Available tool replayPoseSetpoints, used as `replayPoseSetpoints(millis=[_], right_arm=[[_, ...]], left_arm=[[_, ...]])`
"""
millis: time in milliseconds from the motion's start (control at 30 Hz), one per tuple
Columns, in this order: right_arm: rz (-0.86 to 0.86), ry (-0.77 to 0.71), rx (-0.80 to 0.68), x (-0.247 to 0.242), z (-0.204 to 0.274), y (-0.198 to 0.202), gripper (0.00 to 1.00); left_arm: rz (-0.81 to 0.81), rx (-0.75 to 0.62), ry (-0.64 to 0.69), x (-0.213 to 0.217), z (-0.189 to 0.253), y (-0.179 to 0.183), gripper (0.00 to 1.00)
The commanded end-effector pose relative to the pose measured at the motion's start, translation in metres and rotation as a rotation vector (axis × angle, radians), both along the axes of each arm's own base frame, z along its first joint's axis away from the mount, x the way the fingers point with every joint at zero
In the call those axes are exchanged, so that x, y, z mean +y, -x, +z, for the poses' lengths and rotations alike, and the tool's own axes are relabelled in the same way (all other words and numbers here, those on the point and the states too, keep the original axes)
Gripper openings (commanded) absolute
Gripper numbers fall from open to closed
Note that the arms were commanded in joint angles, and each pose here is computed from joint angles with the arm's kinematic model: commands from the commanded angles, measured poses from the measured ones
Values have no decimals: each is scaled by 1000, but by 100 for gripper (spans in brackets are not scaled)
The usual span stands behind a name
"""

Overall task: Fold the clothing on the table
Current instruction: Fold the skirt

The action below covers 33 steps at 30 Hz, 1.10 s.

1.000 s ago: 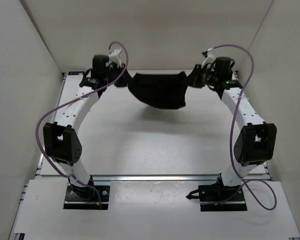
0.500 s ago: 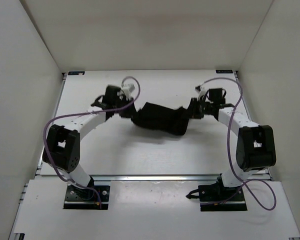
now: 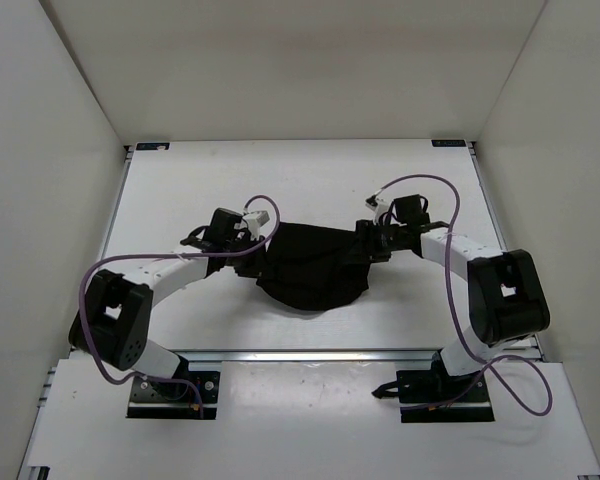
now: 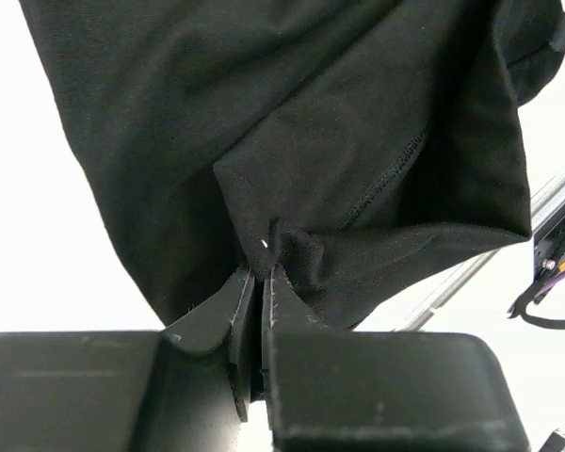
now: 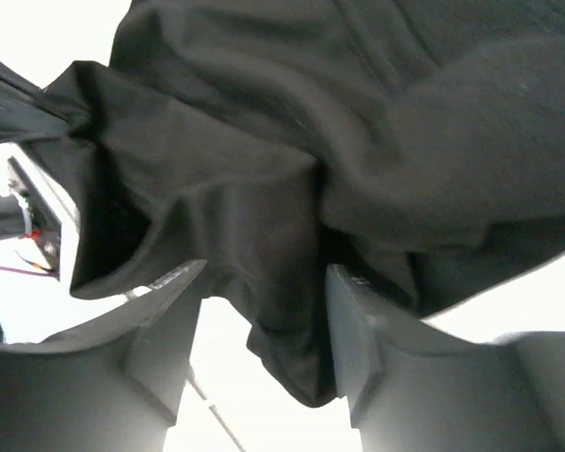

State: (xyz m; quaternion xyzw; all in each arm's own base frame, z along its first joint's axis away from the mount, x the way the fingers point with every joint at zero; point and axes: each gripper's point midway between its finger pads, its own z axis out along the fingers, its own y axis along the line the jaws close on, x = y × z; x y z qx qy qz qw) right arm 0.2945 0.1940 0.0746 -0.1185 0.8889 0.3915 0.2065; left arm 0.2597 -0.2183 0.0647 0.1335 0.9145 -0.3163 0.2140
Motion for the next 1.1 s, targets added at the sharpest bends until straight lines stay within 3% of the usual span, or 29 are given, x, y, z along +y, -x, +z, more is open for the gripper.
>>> replayPoseSetpoints(millis=[0, 100, 367, 467, 567, 767, 833, 1067], right_arm=[[45, -37, -100, 15, 23, -17, 57], [72, -44, -128, 23, 27, -15, 85], [49, -49, -187, 26, 27, -33, 90], [53, -33, -162, 27, 17, -36, 84], [64, -21, -132, 30, 9, -38, 67], [89, -14, -91, 38, 3, -36, 16], [88, -11, -71, 37, 4, -34, 2], [25, -93, -29, 21, 40, -30, 0]], left_arm=[[4, -24, 49, -3, 12, -10, 0], [-5, -8, 70, -7, 12, -8, 0], [-12, 39, 58, -1, 1, -7, 0], [-19, 32, 64, 0, 2, -10, 0], [-24, 35, 59, 2, 1, -10, 0], [-7, 39, 66, 6, 2, -15, 0], [-5, 39, 72, 6, 2, -16, 0], [15, 14, 102, 8, 19, -27, 0]])
